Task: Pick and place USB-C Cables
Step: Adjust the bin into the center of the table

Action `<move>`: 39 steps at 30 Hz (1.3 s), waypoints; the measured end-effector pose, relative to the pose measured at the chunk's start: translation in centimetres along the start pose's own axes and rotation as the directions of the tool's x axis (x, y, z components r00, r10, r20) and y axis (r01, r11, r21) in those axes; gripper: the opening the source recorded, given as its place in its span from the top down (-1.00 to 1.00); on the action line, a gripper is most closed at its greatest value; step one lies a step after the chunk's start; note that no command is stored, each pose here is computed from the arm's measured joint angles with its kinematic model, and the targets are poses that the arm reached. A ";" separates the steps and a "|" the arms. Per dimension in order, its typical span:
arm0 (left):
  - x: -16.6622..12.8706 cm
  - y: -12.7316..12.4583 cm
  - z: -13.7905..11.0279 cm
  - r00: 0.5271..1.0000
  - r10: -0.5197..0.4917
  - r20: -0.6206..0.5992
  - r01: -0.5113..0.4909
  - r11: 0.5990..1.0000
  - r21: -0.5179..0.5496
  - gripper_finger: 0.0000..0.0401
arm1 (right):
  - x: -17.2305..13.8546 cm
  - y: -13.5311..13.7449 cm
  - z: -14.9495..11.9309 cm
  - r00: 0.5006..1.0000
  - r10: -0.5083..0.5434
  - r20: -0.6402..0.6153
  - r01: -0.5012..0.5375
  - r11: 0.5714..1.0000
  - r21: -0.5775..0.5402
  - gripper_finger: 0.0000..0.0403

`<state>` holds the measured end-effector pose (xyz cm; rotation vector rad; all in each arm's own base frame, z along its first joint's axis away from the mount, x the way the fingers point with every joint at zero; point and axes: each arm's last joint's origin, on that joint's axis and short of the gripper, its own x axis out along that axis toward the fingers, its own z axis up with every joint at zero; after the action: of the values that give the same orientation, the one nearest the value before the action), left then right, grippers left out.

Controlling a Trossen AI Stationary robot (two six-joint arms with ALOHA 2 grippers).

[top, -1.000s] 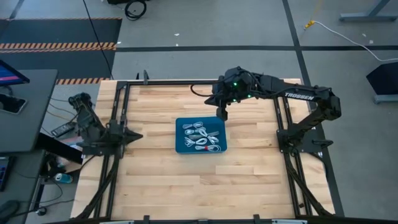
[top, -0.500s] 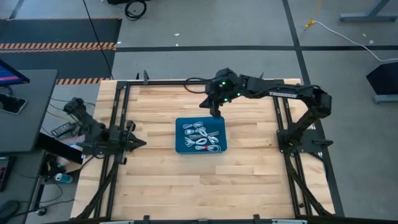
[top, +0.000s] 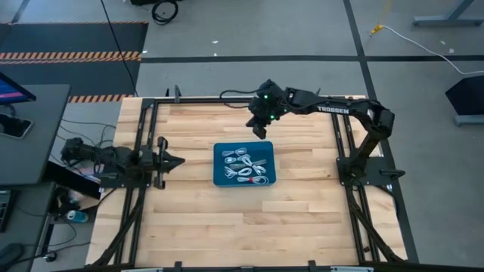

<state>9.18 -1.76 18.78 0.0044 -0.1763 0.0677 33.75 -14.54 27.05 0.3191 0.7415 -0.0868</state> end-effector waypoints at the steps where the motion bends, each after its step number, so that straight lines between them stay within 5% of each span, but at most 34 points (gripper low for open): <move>1: 0.0 0.1 0.0 1.000 -0.017 0.002 0.017 1.000 -0.003 0.90 | 0.1 -0.1 -0.5 0.999 -0.030 -0.045 0.031 0.999 0.007 0.98; 10: 0.2 0.7 -0.1 1.000 -0.010 0.002 0.010 1.000 -0.007 0.90 | 2.7 -0.2 -2.7 0.955 -0.173 -0.242 0.171 0.985 -0.029 0.98; 17: 0.2 0.6 -0.1 1.000 -0.025 -0.002 0.025 1.000 -0.014 0.90 | 6.3 -0.3 -4.3 0.936 -0.122 -0.330 0.121 0.992 -0.025 0.98; 33: 0.2 0.6 -0.2 1.000 -0.028 -0.009 0.028 0.999 -0.031 0.90 | 7.0 2.0 -3.8 0.958 -0.081 -0.276 0.070 0.996 -0.049 0.98; 39: 0.2 0.6 -0.2 0.999 -0.029 -0.017 0.028 0.999 -0.040 0.90 | 2.6 3.8 -0.7 0.994 -0.099 -0.040 0.094 0.988 -0.120 0.98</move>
<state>9.40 -1.12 18.57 -0.0336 -0.1600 0.0355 35.96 -10.67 25.76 0.1730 0.8039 -0.1268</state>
